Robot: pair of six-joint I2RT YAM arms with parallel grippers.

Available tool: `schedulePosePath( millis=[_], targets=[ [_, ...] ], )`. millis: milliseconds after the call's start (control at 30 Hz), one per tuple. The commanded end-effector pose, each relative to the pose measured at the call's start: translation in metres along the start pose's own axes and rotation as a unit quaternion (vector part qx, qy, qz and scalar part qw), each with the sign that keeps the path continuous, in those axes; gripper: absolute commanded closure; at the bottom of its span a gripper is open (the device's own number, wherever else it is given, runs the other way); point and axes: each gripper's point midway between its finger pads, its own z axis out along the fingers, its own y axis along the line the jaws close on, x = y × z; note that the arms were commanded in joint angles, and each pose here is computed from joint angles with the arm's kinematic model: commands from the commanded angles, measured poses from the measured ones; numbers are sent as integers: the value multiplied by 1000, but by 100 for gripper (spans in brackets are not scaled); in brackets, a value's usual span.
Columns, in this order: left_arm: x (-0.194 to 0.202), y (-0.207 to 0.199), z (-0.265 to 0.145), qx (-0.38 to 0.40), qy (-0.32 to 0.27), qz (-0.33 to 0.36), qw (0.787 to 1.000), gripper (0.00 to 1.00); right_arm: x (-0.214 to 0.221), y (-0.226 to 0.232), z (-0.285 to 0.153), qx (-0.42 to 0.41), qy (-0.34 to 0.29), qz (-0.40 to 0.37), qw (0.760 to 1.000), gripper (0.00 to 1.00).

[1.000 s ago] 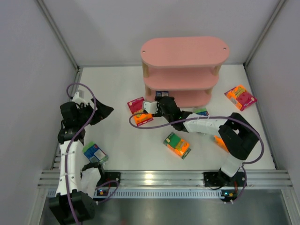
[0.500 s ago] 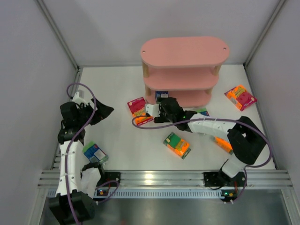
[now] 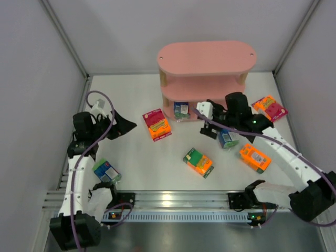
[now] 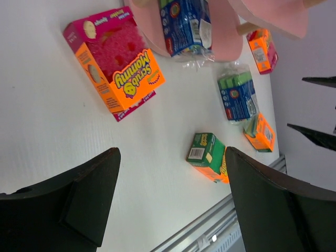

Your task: Place and organize the cleaning sponges onto the shelf

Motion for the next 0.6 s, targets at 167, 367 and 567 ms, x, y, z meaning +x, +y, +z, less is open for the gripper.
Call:
schedulePosePath(
  millis=[167, 367, 567],
  targets=[
    [14, -29, 12, 56, 50, 37, 996, 13, 108, 59, -85, -78, 47, -21, 996, 17],
    [21, -20, 16, 42, 56, 32, 997, 13, 149, 45, -85, -41, 106, -74, 991, 18],
    [27, -12, 15, 27, 50, 30, 998, 13, 171, 19, -71, 4, 130, -82, 988, 18]
  ],
)
